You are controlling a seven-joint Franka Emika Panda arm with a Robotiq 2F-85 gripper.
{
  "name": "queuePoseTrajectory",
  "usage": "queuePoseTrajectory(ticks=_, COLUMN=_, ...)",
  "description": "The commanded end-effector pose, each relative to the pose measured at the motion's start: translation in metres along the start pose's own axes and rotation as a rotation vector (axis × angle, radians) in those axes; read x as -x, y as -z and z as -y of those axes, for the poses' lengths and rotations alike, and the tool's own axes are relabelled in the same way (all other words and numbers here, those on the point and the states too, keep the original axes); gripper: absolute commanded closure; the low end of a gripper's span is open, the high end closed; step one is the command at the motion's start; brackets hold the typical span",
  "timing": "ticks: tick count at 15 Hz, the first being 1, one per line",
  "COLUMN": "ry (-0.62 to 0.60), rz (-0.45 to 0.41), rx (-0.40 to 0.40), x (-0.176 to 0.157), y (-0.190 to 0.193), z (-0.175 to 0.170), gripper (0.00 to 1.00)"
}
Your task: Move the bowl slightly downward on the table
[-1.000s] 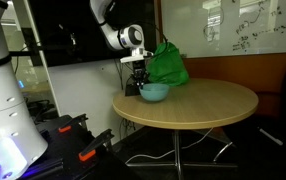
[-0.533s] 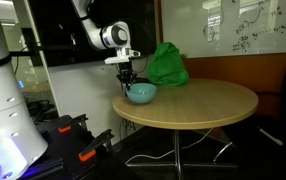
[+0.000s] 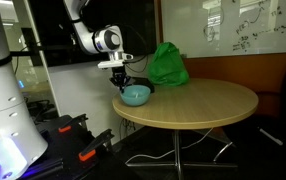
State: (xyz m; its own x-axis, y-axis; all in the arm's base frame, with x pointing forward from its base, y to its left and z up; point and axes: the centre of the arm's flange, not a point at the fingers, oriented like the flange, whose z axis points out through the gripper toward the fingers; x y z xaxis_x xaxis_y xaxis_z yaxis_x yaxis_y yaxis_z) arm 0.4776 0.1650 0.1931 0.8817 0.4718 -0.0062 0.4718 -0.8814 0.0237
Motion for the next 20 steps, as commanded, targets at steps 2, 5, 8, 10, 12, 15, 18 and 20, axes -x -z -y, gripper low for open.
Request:
queuePoseTrajectory(ticks=2, ry=0.056, rz=-0.03, rx=0.024, x=0.001, y=0.003, z=0.009, gripper=0.99)
queuePoseTrajectory(ticks=5, ry=0.1, rz=-0.039, rx=0.057, x=-0.003, y=0.0, z=0.01, gripper=0.99)
queuePoseTrajectory(ticks=8, ry=0.116, rz=-0.026, rx=0.055, x=-0.004, y=0.001, z=0.007, gripper=0.69)
queuePoseTrajectory(ticks=10, ry=0.121, rz=-0.016, rx=0.05, x=-0.004, y=0.002, z=0.006, gripper=0.55)
queuePoseTrajectory(ticks=12, ry=0.114, rz=-0.024, rx=0.043, x=-0.004, y=0.007, z=0.005, gripper=0.41)
queuePoseTrajectory(ticks=15, ry=0.082, rz=-0.002, rx=0.006, x=-0.001, y=0.025, z=0.001, gripper=0.18)
queuePoseTrajectory(ticks=18, ry=0.039, rz=0.038, rx=-0.029, x=0.002, y=0.047, z=-0.011, gripper=0.0)
queuePoseTrajectory(ticks=20, ry=-0.009, rz=0.048, rx=-0.033, x=0.004, y=0.064, z=-0.023, gripper=0.0)
